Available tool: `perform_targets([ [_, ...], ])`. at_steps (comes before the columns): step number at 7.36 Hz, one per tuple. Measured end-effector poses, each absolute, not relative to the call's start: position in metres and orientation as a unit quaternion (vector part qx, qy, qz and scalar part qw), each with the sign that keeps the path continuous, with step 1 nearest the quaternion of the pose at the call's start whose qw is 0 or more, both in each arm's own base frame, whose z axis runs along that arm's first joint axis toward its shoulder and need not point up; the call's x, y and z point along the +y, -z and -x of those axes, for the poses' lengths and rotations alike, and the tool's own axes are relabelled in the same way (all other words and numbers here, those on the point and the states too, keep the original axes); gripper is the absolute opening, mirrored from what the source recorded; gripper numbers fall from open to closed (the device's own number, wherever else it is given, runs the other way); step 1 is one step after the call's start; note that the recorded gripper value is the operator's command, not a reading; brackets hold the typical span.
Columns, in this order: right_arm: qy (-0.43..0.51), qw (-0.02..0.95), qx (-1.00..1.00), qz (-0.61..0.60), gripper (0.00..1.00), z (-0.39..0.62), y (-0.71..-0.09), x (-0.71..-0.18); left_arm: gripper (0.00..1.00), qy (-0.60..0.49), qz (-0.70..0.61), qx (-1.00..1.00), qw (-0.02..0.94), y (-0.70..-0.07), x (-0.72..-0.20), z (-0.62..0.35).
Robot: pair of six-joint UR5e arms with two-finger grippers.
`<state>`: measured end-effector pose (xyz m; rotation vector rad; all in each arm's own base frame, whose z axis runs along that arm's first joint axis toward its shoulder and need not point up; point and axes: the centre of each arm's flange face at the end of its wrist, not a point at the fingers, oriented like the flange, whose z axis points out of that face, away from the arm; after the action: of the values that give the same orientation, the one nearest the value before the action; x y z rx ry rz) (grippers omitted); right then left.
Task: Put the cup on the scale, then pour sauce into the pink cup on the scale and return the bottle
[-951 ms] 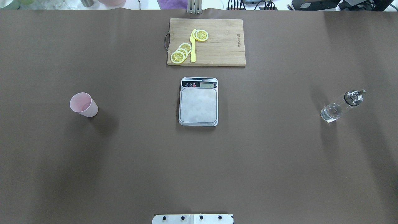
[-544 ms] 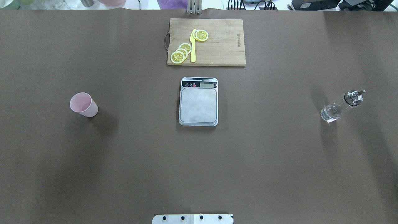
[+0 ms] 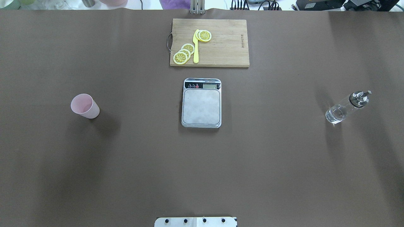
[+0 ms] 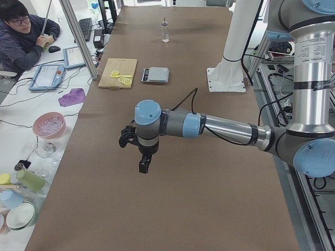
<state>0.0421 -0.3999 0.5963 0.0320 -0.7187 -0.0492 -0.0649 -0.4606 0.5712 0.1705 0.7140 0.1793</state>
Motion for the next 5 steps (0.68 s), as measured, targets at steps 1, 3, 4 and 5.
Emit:
perform_targets([
  [1,0.027,0.935,-0.353,-0.026,1.00,-0.041,-0.586,-0.406,0.98,-0.092,-0.095,0.347,0.928,-0.566,-0.463,0.065],
  [3,0.038,0.925,-0.374,-0.057,1.00,-0.037,-0.551,-0.415,0.98,-0.112,-0.157,0.341,0.920,-0.549,-0.475,0.065],
  [4,0.045,0.920,-0.383,-0.071,1.00,-0.036,-0.534,-0.417,0.98,-0.127,-0.202,0.334,0.912,-0.538,-0.485,0.065],
  [5,0.050,0.916,-0.390,-0.082,1.00,-0.034,-0.523,-0.417,0.98,-0.139,-0.233,0.328,0.905,-0.535,-0.497,0.065],
])
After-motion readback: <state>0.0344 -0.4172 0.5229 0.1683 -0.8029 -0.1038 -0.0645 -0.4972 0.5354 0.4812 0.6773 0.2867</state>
